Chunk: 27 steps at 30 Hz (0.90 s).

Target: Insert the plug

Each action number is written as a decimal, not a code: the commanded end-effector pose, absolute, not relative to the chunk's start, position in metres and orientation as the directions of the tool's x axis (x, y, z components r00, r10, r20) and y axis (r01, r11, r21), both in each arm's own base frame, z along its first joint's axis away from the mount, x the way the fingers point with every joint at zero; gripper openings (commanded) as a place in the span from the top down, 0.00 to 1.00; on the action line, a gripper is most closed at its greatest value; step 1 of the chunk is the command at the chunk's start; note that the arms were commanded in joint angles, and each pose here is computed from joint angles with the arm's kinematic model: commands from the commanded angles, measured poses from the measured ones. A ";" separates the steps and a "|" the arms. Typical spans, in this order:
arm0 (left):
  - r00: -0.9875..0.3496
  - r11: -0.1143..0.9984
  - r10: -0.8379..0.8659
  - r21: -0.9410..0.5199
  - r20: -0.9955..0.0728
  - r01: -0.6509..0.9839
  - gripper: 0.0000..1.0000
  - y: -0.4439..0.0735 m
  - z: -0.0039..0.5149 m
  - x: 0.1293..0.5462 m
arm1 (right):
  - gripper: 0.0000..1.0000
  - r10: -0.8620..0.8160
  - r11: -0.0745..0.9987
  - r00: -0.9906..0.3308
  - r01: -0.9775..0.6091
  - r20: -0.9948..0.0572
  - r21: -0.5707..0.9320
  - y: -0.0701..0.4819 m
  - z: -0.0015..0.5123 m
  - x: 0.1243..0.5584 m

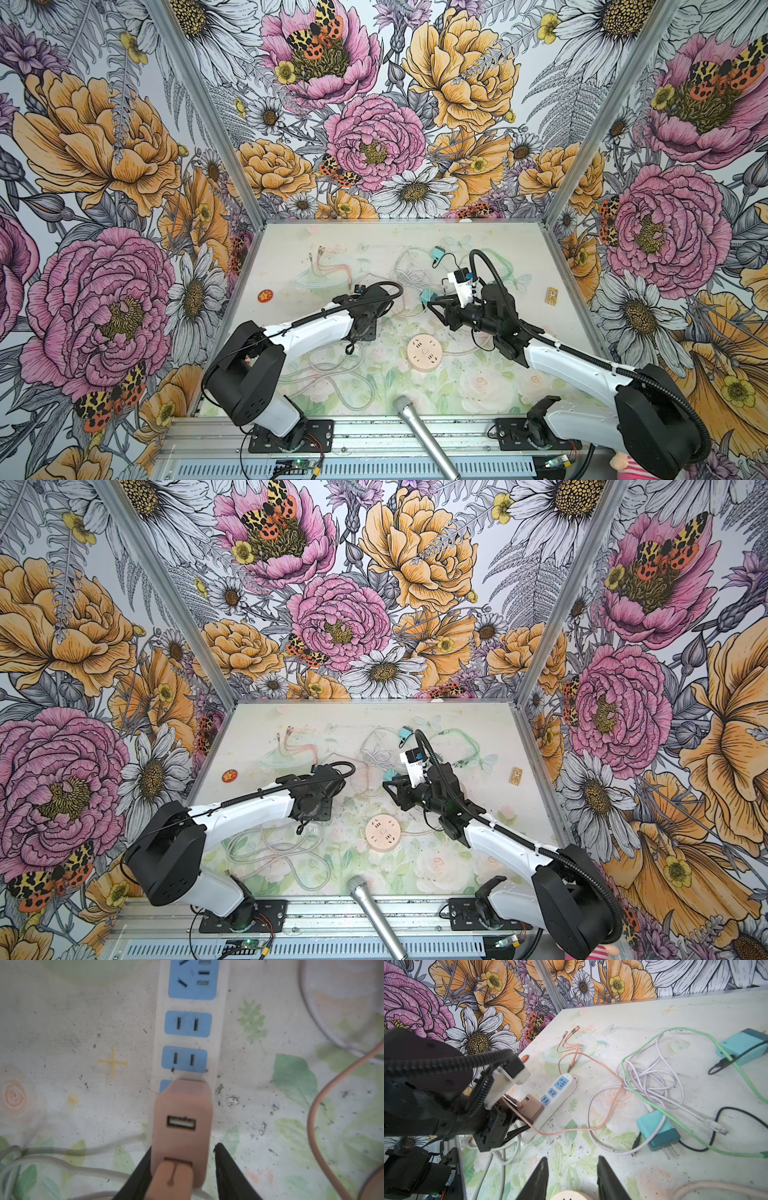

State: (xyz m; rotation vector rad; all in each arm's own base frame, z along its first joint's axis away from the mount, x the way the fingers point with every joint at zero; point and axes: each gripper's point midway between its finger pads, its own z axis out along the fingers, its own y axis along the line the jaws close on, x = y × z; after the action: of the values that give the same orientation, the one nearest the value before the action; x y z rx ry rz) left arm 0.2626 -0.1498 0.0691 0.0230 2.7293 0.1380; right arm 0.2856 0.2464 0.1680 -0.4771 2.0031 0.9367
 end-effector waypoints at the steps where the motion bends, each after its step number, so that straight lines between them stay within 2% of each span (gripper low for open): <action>1: -0.900 0.999 0.032 0.003 -0.435 0.034 0.49 -0.159 0.099 0.260 | 0.59 0.018 0.645 -0.514 -0.650 -0.858 0.403 0.250 0.192 0.291; 9: -0.853 0.992 -0.042 -0.123 -0.520 0.026 0.49 -0.147 0.163 0.252 | 0.55 -0.001 0.667 -0.537 -0.629 -0.844 0.399 0.255 0.207 0.305; 15: -0.825 0.975 -0.150 -0.222 -0.545 -0.031 0.49 -0.118 0.208 0.286 | 0.53 -0.017 0.717 -0.573 -0.579 -0.819 0.389 0.254 0.219 0.330; 22: -0.862 0.988 -0.155 -0.098 -0.482 -0.123 0.49 -0.094 0.182 0.359 | 0.53 -0.029 0.758 -0.579 -0.544 -0.815 0.360 0.255 0.223 0.357; 27: -0.898 0.998 -0.006 -0.062 -0.440 0.024 0.51 -0.126 0.154 0.402 | 0.53 -0.054 0.778 -0.597 -0.528 -0.800 0.341 0.256 0.212 0.368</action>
State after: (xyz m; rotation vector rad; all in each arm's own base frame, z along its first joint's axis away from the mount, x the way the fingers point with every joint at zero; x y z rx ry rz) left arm 0.3878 -0.1078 0.1509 -0.1552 2.6918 -0.0546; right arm 0.3603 0.2596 0.2126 -0.4285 2.1129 0.7712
